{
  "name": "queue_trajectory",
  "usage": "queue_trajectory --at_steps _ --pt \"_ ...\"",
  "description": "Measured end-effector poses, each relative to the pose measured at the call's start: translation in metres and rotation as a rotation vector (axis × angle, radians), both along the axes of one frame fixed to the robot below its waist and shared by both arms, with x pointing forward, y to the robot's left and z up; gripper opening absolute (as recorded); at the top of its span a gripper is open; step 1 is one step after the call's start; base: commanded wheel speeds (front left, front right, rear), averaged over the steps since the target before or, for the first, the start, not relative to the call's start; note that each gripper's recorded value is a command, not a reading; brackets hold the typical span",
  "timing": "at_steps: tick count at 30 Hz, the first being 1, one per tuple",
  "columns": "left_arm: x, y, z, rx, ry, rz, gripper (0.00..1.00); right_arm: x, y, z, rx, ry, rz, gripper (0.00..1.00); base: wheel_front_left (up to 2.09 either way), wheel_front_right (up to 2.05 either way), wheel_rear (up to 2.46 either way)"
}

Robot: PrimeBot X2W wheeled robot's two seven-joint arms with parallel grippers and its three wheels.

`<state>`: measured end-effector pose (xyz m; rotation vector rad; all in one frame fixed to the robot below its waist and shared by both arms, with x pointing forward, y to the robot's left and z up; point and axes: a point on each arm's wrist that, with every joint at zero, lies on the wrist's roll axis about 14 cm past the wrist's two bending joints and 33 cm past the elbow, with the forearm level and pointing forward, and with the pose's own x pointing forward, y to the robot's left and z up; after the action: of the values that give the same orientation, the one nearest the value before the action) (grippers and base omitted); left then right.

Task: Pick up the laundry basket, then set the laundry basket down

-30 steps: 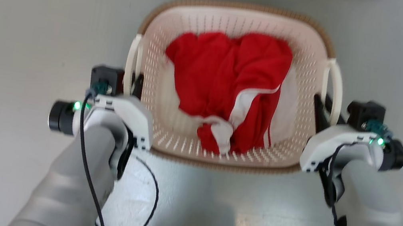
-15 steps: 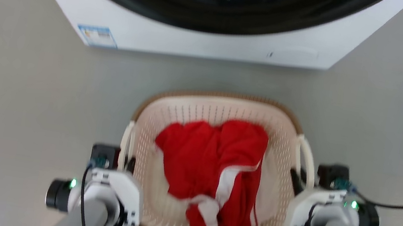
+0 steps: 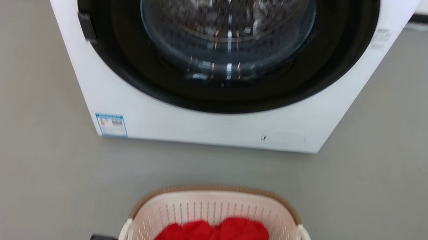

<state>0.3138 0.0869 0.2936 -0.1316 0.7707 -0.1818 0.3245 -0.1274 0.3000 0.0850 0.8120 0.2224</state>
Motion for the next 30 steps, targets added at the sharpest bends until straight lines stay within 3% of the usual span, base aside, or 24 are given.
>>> queue_trajectory --at_steps 7,30 --pt "-0.024 -0.001 0.009 0.008 -0.021 -0.012 0.00 -0.026 0.002 0.010 0.004 -0.012 0.006 0.00 0.00 0.00 0.00" --pt "-0.021 -0.003 0.017 0.013 -0.047 -0.003 0.00 -0.028 0.002 0.019 0.012 -0.041 0.012 0.00 0.00 0.00 0.00"
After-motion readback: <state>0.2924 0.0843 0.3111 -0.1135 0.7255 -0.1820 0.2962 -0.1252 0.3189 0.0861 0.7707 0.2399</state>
